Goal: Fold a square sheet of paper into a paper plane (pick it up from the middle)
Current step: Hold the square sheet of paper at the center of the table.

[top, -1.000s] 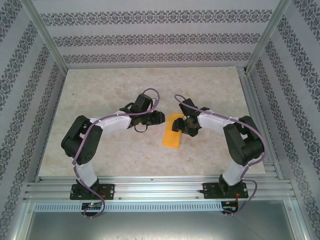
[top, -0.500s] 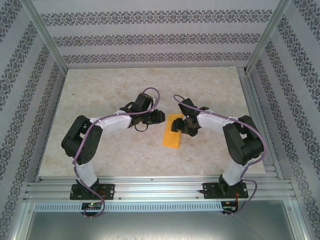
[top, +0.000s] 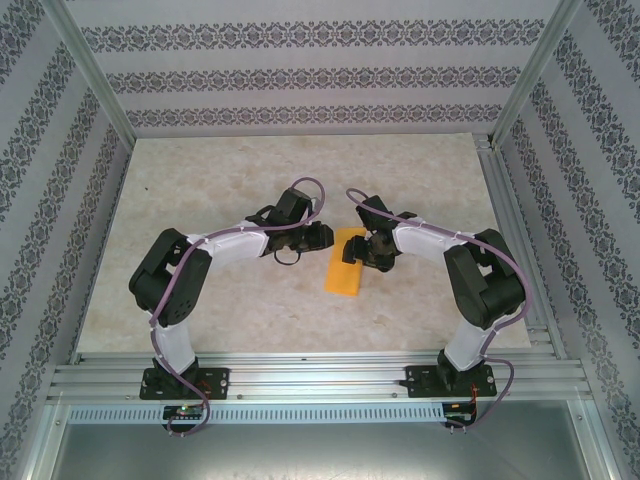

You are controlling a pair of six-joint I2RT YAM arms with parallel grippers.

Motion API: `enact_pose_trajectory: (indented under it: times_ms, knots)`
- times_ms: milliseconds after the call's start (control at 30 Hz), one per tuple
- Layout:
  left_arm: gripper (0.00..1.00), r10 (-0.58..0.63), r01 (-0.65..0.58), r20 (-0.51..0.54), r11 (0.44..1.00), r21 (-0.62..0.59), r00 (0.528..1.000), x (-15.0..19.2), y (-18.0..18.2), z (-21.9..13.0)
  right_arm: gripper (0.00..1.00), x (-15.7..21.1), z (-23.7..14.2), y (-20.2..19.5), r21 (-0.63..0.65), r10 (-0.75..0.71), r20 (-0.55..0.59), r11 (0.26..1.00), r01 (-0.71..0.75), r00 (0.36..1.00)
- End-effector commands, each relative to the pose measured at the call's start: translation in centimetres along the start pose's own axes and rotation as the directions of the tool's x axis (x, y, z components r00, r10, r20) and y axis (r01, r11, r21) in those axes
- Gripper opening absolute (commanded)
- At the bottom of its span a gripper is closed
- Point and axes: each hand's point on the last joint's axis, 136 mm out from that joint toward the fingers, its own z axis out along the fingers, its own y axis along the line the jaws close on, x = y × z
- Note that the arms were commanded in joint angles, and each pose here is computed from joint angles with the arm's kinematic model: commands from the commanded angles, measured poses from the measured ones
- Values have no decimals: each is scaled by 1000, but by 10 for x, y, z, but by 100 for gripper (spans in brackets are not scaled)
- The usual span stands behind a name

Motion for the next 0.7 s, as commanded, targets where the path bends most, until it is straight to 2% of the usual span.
enact_pose_trajectory:
  times_ms: [0,433,667]
  knots:
    - [28,-8,8,-13,1000,26,1000,1,-9,6,67,4,8,-5,45,-8,-18,999,8,1000]
    - [15,-44,49,-100,998,42,994,12,-10,38,67,4,9,-6,52,-1,-17,999,2,1000]
    - [15,-62,66,-121,997,33,991,19,-5,48,67,4,9,-6,51,1,-18,999,0,1000]
